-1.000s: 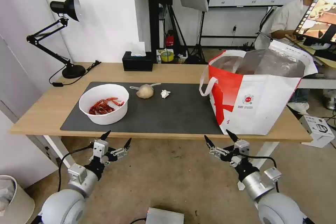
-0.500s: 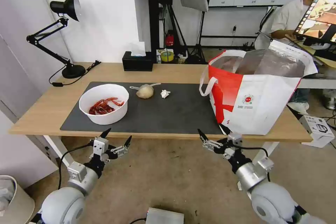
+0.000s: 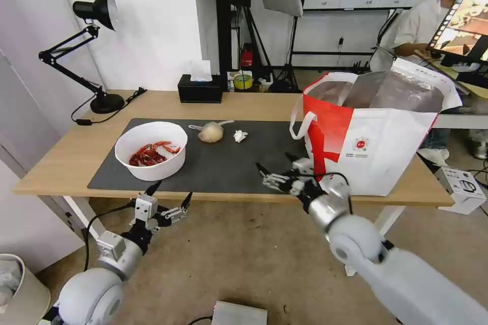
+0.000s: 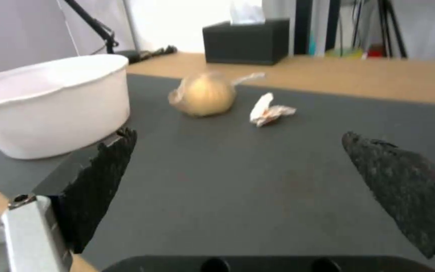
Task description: Pick up the trash from the table and place it into the takeout bag.
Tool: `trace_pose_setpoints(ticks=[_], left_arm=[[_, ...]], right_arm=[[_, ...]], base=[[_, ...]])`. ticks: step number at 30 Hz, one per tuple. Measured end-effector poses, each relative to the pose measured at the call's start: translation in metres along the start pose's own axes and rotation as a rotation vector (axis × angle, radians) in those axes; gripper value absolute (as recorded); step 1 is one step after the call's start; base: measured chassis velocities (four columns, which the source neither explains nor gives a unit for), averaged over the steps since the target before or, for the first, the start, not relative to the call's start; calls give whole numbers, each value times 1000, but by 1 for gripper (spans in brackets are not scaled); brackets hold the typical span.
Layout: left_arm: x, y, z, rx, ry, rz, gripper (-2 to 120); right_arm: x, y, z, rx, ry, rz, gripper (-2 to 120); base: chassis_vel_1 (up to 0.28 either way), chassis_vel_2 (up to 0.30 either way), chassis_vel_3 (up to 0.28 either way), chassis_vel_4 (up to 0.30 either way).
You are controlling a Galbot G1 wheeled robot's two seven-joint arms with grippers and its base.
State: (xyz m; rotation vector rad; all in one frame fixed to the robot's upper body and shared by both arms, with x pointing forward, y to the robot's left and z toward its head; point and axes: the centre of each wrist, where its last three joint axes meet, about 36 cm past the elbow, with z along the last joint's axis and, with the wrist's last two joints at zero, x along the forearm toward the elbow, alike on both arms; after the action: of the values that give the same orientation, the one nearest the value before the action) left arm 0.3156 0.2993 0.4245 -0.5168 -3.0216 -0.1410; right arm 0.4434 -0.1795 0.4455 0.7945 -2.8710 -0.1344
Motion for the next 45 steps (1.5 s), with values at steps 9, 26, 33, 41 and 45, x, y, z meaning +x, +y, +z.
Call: trace_pose_setpoints(ticks=[9,26,33,41,45], left_arm=[[3,2,0,-3,3,-7,100],[2,1,5,4,15,-12,100],[1,1,5,3,13,-11,100],[1,-1,3,5,8,-3,100],[1,-1,2,3,5,-4,100]], right_arm=[[-89,6,-32,41,78,91,100],[-205,-9,-40,86,244,219,100],[-224,-18,-45,76,251,205,100],[-242,-18,-54,61,259,166,100],[-245,-17,-57,68,278,154,100]], base=[[0,0,0,0],[0,0,0,0],[0,0,0,0],[0,0,0,0],[0,0,0,0]])
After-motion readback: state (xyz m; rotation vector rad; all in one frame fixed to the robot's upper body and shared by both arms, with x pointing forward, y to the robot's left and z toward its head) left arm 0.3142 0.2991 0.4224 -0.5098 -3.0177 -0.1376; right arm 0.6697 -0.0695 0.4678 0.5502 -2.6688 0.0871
